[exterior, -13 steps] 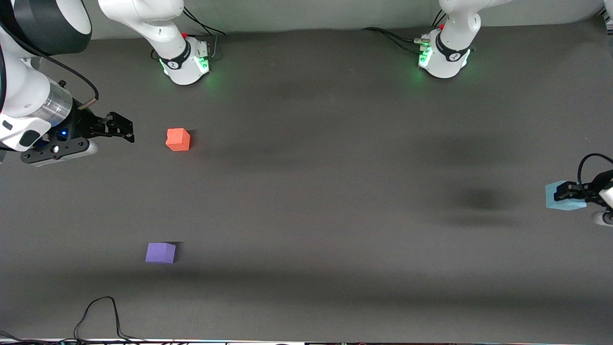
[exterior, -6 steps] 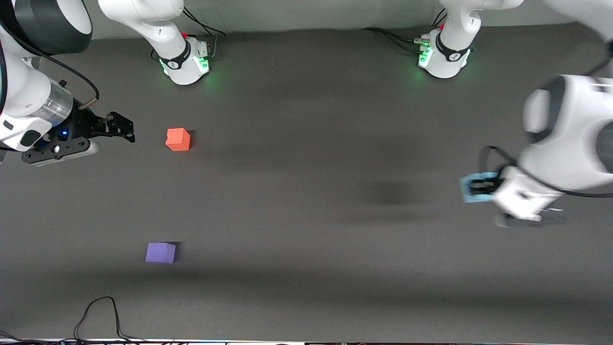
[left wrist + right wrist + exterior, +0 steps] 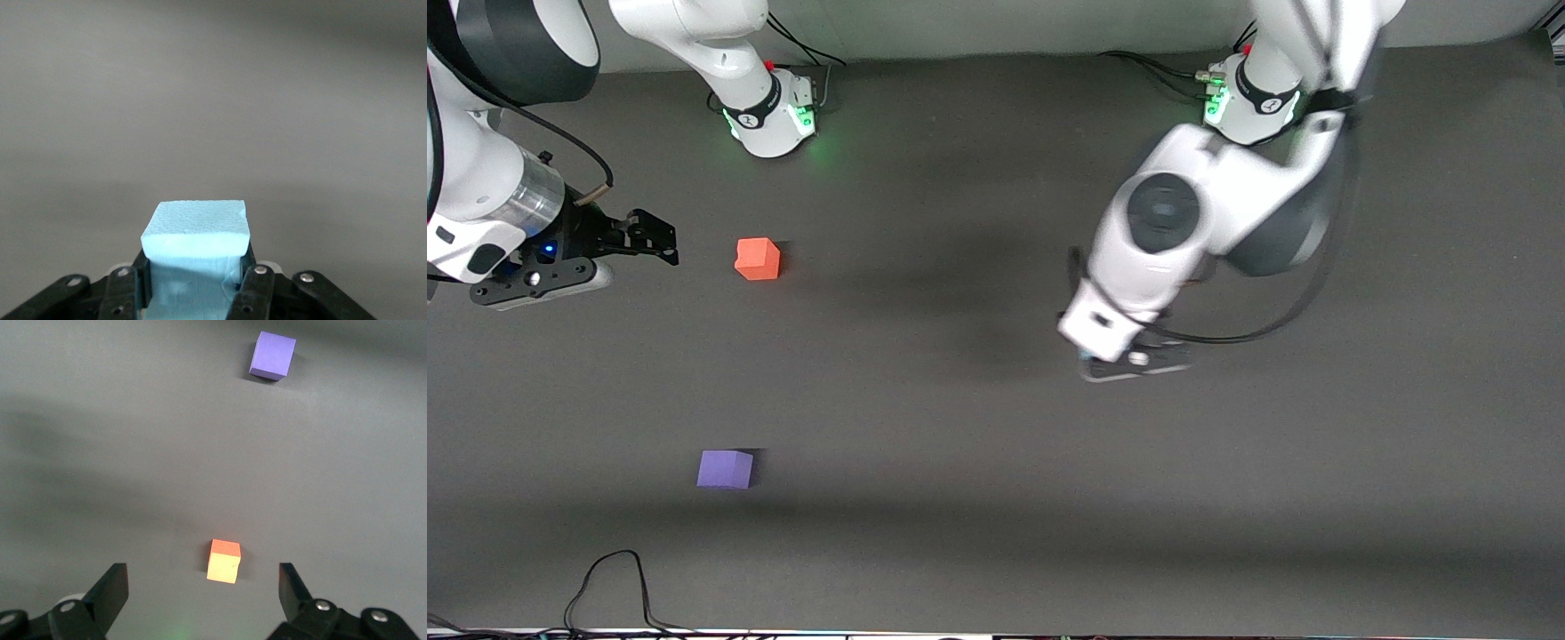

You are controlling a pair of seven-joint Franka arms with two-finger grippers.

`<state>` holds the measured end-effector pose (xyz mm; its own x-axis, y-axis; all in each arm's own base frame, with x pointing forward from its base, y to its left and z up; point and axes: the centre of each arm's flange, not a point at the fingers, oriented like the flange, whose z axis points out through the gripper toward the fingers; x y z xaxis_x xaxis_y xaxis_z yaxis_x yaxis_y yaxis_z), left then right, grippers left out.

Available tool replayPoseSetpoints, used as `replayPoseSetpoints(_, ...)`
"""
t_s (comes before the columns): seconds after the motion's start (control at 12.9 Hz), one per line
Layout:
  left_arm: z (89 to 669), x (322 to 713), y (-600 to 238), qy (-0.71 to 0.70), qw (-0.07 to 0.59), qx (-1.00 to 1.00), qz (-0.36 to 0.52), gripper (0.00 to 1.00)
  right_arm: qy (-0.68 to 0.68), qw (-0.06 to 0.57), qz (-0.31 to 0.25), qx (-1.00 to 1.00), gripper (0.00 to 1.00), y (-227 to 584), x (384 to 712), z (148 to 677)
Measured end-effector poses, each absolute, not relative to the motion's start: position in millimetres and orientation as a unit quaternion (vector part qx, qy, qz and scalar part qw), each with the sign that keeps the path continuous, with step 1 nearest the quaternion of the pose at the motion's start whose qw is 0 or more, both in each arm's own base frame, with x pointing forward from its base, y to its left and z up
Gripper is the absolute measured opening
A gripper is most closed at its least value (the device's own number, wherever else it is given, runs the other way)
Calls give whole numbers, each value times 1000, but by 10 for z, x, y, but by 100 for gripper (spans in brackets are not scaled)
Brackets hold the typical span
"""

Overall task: Place blue block between orange and purple blocks
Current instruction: 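Carry the blue block with the left gripper to mid-table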

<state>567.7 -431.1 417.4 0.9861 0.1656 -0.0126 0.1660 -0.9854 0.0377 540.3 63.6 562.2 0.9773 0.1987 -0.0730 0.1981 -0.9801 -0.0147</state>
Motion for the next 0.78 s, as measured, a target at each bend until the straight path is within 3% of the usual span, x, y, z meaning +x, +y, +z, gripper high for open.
replayPoseSetpoints(0.23,3443,5111,-5350,68,9,998,9,51,-100,4,38,-994,100,636,5407,5611)
replayPoseSetpoints(0.47,2711,4680,-5867,56,-9,998,26,51,-99,4,38,-994,100,632,5409,5610)
replayPoseSetpoints(0.78,2317,4517,-6036,47,-12,998,27,51,-99,4,38,-994,100,628,5410,5609)
